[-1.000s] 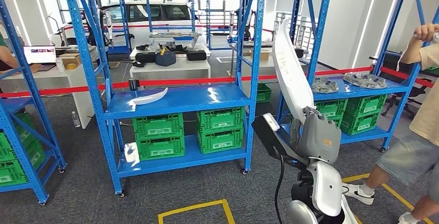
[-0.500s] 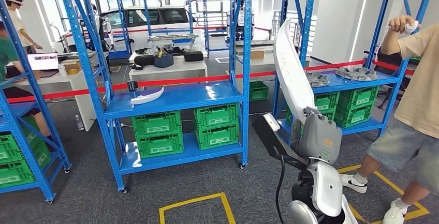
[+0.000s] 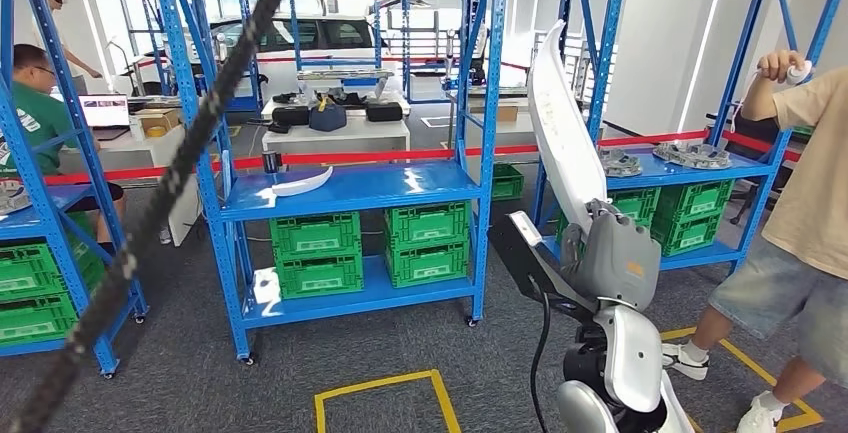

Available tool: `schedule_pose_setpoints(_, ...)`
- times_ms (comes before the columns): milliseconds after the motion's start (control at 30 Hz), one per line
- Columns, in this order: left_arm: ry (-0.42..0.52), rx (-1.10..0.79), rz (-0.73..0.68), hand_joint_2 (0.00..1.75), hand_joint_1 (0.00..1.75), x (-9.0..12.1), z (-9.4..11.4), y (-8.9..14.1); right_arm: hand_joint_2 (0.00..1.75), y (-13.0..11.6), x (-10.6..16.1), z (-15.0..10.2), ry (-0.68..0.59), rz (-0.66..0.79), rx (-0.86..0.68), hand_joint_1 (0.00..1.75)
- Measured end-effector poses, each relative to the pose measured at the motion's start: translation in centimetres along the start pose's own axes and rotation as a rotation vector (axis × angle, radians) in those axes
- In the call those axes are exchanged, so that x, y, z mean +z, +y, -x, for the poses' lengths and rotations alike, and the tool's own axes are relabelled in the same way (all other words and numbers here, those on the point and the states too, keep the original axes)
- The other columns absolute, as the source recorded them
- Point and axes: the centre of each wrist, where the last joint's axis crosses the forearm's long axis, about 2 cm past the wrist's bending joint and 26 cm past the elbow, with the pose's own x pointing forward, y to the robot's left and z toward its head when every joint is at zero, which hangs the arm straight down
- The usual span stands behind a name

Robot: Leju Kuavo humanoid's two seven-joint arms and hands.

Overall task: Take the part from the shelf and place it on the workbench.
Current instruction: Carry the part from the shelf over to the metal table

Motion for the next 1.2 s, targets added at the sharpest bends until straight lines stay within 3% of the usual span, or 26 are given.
schedule_pose_setpoints(1200, 0.003, -0.012, 0.014, 1.75, 0.00, 0.10, -0.02, -0.12, 1.75, 0.46, -0.01, 0.38, 0.034, -0.107, -0.079, 1.68)
